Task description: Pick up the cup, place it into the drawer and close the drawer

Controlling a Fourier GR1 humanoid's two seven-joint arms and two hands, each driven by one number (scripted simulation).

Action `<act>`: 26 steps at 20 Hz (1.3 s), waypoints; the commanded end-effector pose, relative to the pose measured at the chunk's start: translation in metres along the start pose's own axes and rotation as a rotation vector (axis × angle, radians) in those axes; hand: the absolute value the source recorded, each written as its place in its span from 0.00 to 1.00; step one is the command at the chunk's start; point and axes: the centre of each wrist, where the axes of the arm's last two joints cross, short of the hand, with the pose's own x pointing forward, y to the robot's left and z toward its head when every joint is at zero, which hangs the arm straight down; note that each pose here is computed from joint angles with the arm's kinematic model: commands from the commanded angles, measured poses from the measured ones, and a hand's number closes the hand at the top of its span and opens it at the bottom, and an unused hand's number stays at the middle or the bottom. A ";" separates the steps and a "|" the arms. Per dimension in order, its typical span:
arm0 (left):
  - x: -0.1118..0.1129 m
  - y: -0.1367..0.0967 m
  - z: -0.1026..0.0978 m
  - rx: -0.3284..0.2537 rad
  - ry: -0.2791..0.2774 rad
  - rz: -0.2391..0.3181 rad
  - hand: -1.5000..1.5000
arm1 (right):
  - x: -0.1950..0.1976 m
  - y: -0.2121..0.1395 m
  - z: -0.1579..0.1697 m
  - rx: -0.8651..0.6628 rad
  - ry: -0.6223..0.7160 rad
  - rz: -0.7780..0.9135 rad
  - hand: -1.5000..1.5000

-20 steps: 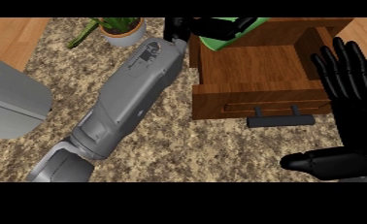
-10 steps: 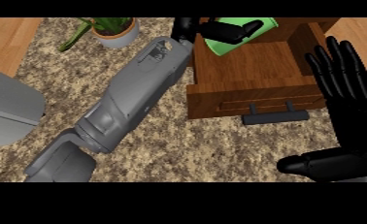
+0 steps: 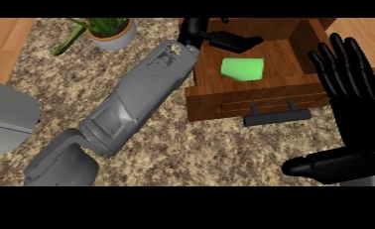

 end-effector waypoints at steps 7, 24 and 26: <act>-0.003 -0.003 0.006 -0.013 -0.036 0.140 0.00 | 0.013 -0.003 0.007 -0.003 -0.019 -0.067 0.00; 0.018 0.044 0.010 0.086 -0.110 0.419 0.00 | 0.022 -0.020 0.023 0.180 0.057 0.155 1.00; -0.005 0.051 0.028 0.136 -0.099 0.423 0.00 | 0.028 -0.024 0.018 0.202 0.060 0.179 1.00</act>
